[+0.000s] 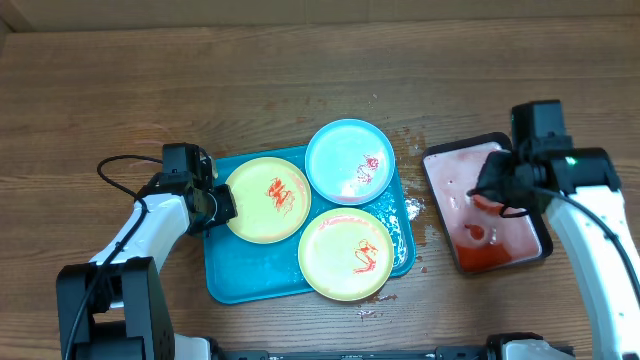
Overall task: Clean dirty plates on tray and stack at the side
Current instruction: 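Lift the sponge out of the black tray with the right gripper, then move the sponge over the held yellow plate with the right gripper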
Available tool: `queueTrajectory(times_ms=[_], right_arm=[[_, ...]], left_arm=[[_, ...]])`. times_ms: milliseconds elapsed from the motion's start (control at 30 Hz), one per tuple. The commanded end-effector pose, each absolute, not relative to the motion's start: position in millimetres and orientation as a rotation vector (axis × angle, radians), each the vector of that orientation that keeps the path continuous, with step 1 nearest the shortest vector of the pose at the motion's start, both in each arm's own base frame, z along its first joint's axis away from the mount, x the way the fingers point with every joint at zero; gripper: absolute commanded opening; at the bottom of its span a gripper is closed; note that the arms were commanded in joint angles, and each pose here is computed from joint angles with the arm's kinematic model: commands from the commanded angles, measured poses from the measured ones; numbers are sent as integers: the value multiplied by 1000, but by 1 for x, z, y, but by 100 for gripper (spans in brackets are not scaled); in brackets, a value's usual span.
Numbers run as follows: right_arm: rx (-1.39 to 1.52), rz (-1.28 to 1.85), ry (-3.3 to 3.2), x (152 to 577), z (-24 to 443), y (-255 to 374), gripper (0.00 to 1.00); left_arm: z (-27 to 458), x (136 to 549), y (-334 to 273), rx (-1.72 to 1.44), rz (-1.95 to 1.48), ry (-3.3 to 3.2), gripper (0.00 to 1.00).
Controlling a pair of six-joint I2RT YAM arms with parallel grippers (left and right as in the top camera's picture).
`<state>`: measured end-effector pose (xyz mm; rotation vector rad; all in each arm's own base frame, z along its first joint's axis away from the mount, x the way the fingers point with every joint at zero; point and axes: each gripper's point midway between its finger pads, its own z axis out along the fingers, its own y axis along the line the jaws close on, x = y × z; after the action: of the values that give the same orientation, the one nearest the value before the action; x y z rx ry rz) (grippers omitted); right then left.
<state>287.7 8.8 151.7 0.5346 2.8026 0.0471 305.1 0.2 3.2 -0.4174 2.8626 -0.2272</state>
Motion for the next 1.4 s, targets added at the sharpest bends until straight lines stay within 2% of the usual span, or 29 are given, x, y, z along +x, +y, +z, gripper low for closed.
queueTrajectory(times_ms=[0,200,400,567,833,933,1100,1367], right_arm=[[239,350,2848,291,153,50,4],[-345,847,2668,287,183,135,4],[-592,952,2558,282,190,204,4],[-691,1056,2569,277,162,276,4],[-742,1194,2645,257,79,378,4],[-633,1149,2691,259,57,395,4],[-361,807,2758,283,11,381,4],[-292,561,2800,297,-39,354,4]], left_arm=[[-19,282,8,-400,-140,2954,4],[-17,287,1,-370,-202,2938,4],[-12,296,-19,-298,-370,2899,4],[-11,298,-21,-294,-393,2891,4],[-11,297,-21,-296,-392,2895,4],[-11,297,-21,-296,-392,2895,4],[-12,295,-21,-298,-393,2902,4],[-12,293,-22,-304,-399,2908,4]])
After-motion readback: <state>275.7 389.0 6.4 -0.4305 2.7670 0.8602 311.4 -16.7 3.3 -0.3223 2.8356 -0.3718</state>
